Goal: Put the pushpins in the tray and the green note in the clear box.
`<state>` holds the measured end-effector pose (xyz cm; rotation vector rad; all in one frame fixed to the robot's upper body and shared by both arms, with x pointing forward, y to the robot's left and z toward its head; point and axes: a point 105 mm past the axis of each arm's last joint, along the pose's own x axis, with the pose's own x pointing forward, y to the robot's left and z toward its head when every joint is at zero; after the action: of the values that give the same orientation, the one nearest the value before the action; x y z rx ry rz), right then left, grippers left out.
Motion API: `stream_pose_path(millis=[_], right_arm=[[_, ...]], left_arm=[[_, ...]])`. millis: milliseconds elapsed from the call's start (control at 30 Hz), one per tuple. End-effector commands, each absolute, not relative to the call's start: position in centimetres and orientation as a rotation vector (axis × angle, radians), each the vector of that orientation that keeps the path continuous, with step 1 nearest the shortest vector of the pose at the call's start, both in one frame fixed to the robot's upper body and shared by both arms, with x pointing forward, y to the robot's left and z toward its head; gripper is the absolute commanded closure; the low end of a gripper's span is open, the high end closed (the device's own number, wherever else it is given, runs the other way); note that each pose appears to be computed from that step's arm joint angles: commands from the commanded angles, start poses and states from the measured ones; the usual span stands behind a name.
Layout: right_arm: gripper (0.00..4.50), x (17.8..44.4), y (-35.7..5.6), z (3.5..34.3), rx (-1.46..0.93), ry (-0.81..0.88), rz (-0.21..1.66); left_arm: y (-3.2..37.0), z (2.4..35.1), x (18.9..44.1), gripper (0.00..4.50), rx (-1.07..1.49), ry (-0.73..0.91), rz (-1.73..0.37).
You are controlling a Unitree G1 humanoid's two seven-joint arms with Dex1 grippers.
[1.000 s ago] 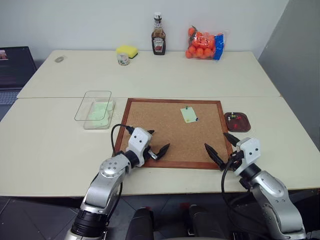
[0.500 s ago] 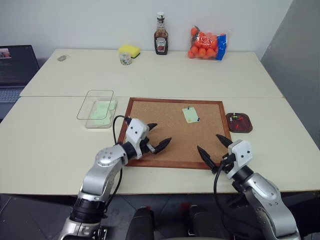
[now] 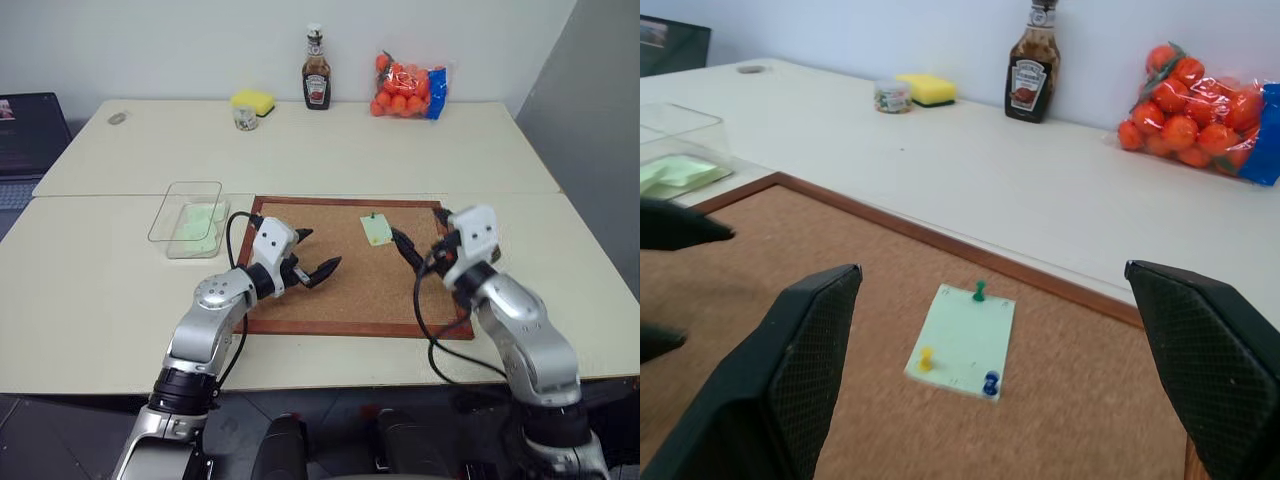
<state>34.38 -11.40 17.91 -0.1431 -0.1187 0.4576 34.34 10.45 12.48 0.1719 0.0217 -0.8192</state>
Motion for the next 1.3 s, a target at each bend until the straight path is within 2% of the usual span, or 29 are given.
stream_pose_path(millis=[33,267,567,633,667,733,1000,1300], right_arm=[[0.02,36.8,-11.5,18.5,-0.103,-0.078,0.421],[0.02,41.1,-10.1,17.5,-0.049,0.046,0.434],[0.02,43.8,-8.5,17.0,-0.067,0.062,0.436],[0.00,44.0,-8.4,17.3,-0.063,0.049,0.437],[0.00,44.0,-8.3,17.4,-0.061,0.044,0.441],[0.00,44.1,-8.1,17.7,-0.057,0.036,0.446],[0.00,44.2,-7.3,18.1,-0.053,0.033,0.469],[0.00,44.2,-6.6,15.9,-0.040,0.101,0.503]], left_arm=[[10.5,13.9,34.4,0.00,0.224,-0.037,-0.833],[10.8,13.3,33.9,0.00,0.241,-0.015,-0.835],[11.5,11.2,32.1,0.00,0.253,0.070,-0.861],[11.4,11.3,32.0,0.36,0.247,0.065,-0.863],[11.4,11.3,32.0,0.38,0.249,0.062,-0.865],[11.4,11.1,32.2,0.91,0.270,0.069,-0.853],[12.0,9.2,33.0,2.27,0.316,0.173,-0.812],[12.5,7.5,32.9,4.02,0.315,0.266,-0.792]])
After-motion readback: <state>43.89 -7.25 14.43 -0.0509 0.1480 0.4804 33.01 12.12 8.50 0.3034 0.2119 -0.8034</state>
